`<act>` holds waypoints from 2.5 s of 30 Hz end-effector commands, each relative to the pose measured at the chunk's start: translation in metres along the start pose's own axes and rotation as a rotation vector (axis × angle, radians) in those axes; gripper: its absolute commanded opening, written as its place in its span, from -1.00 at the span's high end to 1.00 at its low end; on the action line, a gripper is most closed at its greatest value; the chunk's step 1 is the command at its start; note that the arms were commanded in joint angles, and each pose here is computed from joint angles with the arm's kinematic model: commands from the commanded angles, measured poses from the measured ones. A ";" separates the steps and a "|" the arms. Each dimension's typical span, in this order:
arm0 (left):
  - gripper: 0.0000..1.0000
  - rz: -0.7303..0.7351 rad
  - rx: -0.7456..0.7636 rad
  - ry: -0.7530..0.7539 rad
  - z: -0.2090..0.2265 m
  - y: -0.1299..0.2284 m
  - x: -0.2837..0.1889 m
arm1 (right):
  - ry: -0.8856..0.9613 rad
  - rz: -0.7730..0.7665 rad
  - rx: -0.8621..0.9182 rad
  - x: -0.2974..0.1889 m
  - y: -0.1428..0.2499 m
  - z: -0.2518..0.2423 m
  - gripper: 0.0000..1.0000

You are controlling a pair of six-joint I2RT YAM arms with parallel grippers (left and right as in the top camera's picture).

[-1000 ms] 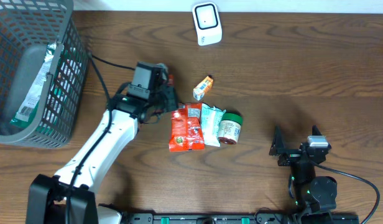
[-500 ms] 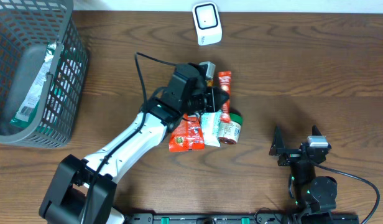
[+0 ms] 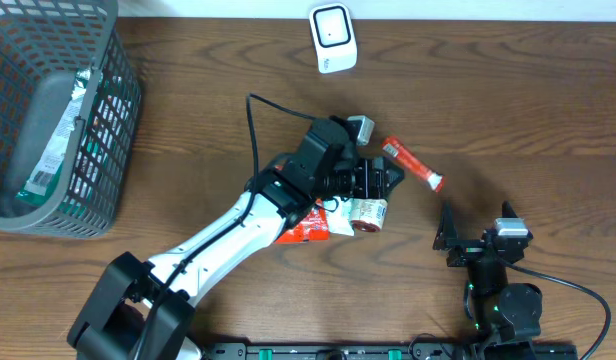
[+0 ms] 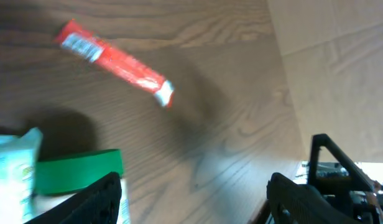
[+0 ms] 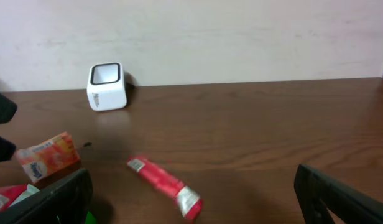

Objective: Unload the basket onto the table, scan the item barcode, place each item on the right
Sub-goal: 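Drop the Nescafe stick on the table right of the jar, then return the left gripper into the basket toward the gloves pack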

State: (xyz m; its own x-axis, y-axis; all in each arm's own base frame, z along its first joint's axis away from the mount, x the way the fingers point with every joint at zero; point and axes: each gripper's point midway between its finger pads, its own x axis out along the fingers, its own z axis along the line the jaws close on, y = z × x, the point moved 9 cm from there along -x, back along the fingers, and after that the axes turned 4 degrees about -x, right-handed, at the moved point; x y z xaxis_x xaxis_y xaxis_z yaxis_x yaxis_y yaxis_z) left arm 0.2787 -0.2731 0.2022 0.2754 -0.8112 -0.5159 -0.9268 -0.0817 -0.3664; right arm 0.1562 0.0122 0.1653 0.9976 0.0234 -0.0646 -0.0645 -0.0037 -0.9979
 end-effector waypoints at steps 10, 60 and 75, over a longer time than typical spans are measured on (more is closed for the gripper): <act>-0.51 -0.090 0.092 -0.482 -0.027 -0.073 -0.118 | 0.021 0.000 -0.003 0.000 0.000 -0.003 -0.99; -0.96 0.093 -0.526 -0.953 0.392 -0.115 -0.343 | 0.021 0.000 -0.003 0.000 0.000 -0.003 -0.99; 0.55 0.151 -0.629 -0.925 0.423 -0.097 -0.321 | 0.021 0.000 -0.003 0.000 0.000 -0.003 -0.99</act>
State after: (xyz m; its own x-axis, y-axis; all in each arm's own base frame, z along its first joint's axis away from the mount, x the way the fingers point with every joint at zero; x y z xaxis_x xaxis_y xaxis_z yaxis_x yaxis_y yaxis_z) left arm 0.3888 0.2514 0.1194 0.0595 -0.0139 -0.9981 -0.8680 -0.4946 -0.0448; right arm 0.1562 0.0122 0.1653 0.9977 0.0234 -0.0642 -0.0641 -0.0037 -0.9979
